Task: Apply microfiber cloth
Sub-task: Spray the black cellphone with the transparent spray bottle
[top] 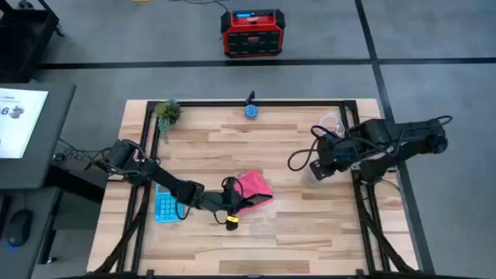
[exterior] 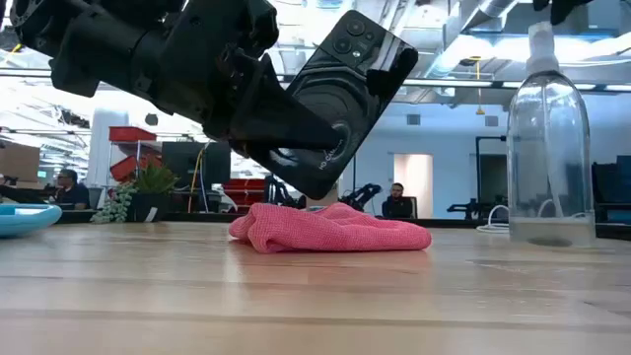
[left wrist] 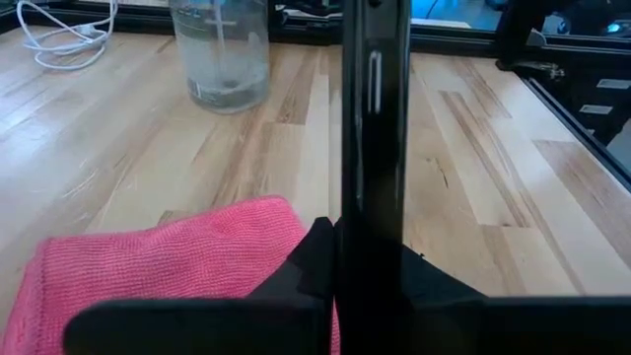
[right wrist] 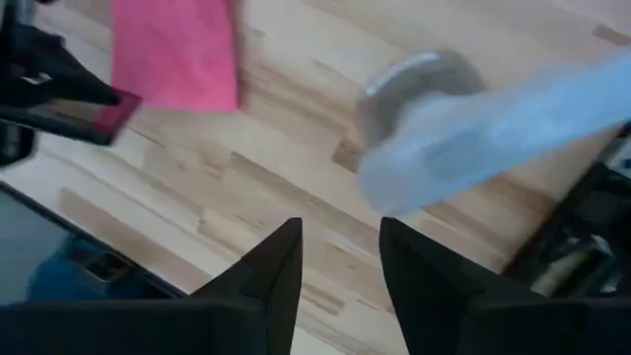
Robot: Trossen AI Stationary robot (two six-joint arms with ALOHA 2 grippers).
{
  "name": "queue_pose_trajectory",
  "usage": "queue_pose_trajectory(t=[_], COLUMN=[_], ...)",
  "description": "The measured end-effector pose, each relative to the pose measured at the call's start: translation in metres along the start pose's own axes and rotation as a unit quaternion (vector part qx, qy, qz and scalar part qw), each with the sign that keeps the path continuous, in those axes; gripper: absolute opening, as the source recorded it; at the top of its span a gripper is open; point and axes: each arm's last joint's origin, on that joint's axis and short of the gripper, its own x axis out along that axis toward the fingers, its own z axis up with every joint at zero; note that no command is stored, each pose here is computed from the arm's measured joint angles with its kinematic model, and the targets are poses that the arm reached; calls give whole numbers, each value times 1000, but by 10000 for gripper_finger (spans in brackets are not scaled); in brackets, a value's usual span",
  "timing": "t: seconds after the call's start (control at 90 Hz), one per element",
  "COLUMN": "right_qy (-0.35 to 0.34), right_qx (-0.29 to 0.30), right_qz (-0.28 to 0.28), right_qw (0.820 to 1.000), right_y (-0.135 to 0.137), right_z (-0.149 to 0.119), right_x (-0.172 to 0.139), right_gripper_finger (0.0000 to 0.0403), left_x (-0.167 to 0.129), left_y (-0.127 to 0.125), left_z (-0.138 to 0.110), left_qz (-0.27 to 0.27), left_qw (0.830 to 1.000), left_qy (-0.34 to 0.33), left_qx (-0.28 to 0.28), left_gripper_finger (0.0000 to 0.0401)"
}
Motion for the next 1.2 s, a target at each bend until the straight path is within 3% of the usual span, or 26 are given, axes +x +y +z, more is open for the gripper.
queue_pose_trajectory(t=[0.122,0.367,0.511,0.7,1.078,1.2], right_qy=[21,13,0,-7,17,15], right_qx=[23,65,111,135,79,66], right_qz=[-26,-26,-29,-39,-90,-93], right_qw=[999,997,993,990,993,993], right_y=[-7,-11,-15,-14,5,6], right_z=[2,17,28,34,44,45], right_x=[0,0,-1,3,31,32], right_gripper_finger=[163,275,308,309,272,239], left_x=[0,0,0,0,0,0], left_y=[0,0,-1,-1,-1,-1], left_z=[0,0,0,0,0,0], left_qz=[0,-7,-9,-12,-12,-12], left_qw=[1000,1000,1000,1000,1000,1000], left_qy=[0,1,1,2,2,3], left_qx=[2,5,8,8,8,8], left_gripper_finger=[9,9,9,9,9,9])
